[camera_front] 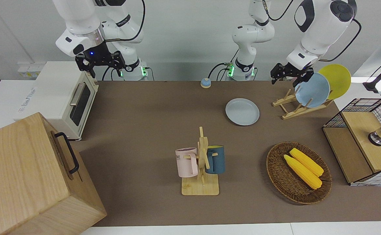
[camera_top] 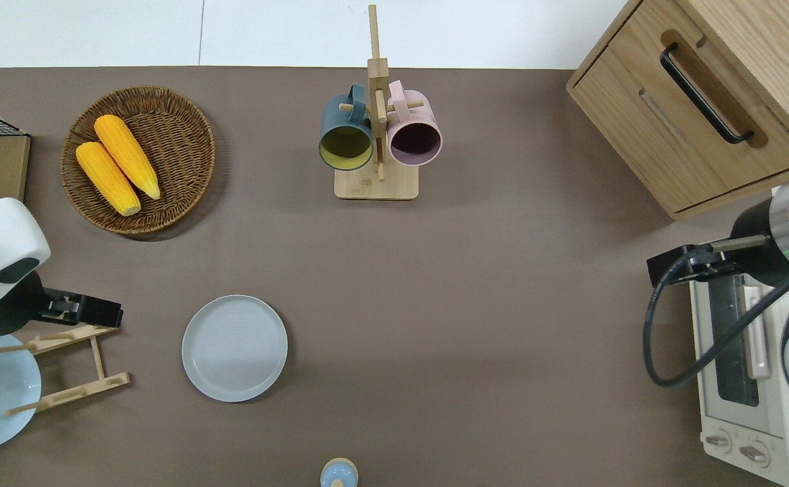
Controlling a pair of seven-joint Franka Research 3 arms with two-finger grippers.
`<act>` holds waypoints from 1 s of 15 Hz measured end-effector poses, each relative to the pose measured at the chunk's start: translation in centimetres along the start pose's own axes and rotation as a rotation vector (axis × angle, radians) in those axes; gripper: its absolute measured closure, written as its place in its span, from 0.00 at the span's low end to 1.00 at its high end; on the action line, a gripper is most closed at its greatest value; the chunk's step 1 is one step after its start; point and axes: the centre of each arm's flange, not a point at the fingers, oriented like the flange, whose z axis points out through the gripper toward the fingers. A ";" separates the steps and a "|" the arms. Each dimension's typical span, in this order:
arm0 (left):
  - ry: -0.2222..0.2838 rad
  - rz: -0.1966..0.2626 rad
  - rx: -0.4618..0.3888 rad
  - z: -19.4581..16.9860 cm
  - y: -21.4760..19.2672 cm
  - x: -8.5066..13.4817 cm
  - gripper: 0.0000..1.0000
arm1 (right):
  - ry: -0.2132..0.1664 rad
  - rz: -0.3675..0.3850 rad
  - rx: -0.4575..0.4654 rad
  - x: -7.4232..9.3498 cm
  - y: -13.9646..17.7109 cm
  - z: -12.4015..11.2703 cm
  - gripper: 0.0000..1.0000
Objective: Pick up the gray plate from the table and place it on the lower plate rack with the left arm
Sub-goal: 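Move the left gripper from beside the wooden rack toward the gray plate, then lower the left gripper onto the gray plate's rim and close it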
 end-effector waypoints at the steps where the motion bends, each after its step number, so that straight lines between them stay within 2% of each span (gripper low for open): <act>1: 0.006 -0.001 0.004 0.2 0.2 -0.8 0.00 | 0.000 0.000 0.000 0.0 0.0 0.0 0.01; 4: 0.020 -0.005 0.015 0.5 0.7 -3.2 0.00 | 0.000 0.000 0.000 0.0 0.0 0.0 0.01; 8: 0.051 -0.003 0.031 1.6 1.3 -5.0 0.00 | 0.000 0.000 0.000 0.0 0.0 0.0 0.01; 15: 0.106 -0.006 0.056 7.9 1.5 -5.7 0.00 | 0.000 0.000 0.000 0.0 0.0 0.0 0.01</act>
